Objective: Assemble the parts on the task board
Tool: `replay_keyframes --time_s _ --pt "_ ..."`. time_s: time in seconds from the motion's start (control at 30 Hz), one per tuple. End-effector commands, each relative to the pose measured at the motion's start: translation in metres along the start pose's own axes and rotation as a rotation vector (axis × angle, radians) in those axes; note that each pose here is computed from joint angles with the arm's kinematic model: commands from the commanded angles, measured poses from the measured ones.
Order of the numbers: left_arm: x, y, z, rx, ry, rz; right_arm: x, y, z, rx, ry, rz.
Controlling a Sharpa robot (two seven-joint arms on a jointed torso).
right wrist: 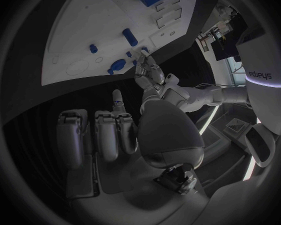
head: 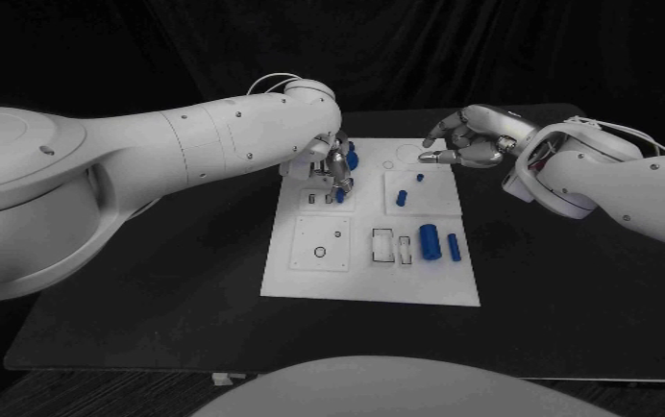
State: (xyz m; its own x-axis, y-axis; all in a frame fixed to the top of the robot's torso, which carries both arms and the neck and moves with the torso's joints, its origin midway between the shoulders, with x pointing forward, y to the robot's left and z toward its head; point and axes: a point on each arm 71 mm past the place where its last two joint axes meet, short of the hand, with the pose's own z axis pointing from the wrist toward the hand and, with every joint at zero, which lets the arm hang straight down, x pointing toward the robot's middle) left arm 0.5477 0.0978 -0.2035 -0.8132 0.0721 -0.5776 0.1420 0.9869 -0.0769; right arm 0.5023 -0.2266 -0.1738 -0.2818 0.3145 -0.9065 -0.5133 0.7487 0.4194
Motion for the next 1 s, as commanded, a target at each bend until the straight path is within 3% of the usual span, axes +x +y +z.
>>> replay_keyframes --time_s 0.03,0.37,0.73,1.0 --pt "-0.0001 0.0012 -0.0003 0.005 -0.026 -0.028 0.001 -0.002 -0.001 0.018 0.005 0.001" --pt "-0.0003 0.0138 -0.0053 0.015 -0.115 -0.099 0.002 -0.005 -0.003 0.025 0.002 0.002" --pt "0.0019 0.0337 -0.0165 0.038 -0.259 -0.211 0.003 -0.007 -0.004 0.036 0.002 0.003" --pt "0.008 0.0424 -0.0247 0.056 -0.307 -0.252 0.005 -0.008 -0.005 0.043 0.007 0.005"
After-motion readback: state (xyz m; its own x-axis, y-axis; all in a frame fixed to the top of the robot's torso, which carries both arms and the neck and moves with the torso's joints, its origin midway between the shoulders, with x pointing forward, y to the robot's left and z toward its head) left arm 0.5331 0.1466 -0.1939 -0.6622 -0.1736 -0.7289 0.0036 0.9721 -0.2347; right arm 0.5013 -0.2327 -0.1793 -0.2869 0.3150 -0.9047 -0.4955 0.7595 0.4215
